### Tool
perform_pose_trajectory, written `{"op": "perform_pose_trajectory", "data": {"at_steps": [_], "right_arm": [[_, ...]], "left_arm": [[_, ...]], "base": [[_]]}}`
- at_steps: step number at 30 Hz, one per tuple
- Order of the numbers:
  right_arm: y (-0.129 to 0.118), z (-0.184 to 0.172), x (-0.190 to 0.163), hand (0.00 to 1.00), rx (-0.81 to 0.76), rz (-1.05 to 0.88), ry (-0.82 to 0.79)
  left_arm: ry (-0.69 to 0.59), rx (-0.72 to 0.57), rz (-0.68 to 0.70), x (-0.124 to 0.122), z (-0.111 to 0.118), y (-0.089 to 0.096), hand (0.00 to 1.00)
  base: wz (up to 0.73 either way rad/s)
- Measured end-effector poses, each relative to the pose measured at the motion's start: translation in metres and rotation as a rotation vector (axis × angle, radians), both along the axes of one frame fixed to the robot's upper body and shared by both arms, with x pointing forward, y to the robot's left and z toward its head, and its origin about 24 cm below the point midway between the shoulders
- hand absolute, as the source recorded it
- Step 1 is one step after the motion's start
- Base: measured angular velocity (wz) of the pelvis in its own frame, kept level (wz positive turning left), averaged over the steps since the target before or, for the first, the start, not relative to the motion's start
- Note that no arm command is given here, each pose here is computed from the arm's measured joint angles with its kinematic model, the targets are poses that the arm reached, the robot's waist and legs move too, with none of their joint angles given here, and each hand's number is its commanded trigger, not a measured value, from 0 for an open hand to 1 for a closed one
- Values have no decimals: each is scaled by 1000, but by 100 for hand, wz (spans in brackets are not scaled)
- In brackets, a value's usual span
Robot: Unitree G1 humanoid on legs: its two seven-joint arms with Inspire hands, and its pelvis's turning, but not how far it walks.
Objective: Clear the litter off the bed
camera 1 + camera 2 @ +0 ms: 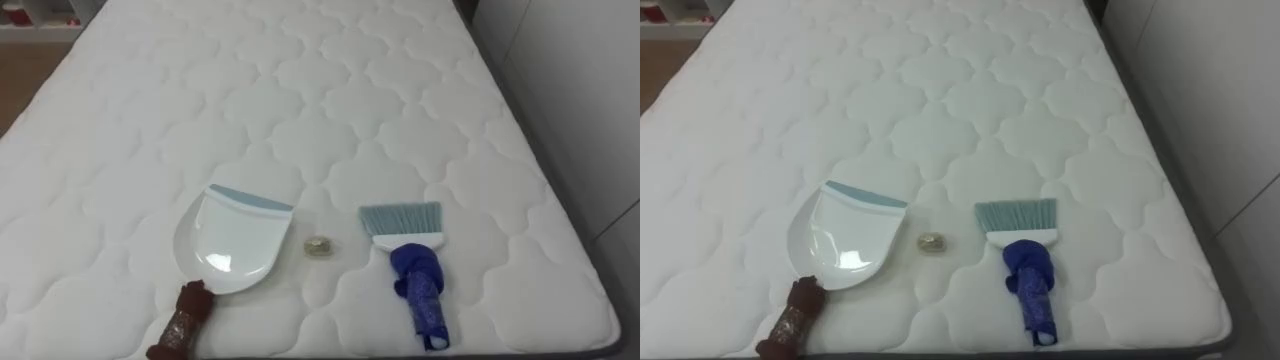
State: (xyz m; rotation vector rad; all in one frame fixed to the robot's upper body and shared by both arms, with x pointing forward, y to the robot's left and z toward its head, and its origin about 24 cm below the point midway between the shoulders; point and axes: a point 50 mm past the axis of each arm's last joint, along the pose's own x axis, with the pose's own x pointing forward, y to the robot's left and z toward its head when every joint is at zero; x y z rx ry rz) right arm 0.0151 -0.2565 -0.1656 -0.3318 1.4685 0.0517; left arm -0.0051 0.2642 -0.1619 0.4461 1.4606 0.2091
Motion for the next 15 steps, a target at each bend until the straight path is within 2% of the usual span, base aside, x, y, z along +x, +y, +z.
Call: {"op": "perform_pose_trajectory", "data": {"at_steps": [15], "right_arm": [[-2,0,0,0,-30,-15,-9]], "left_arm": [[-19,34,-2,3,1,2,0]], "base": [[0]]}}
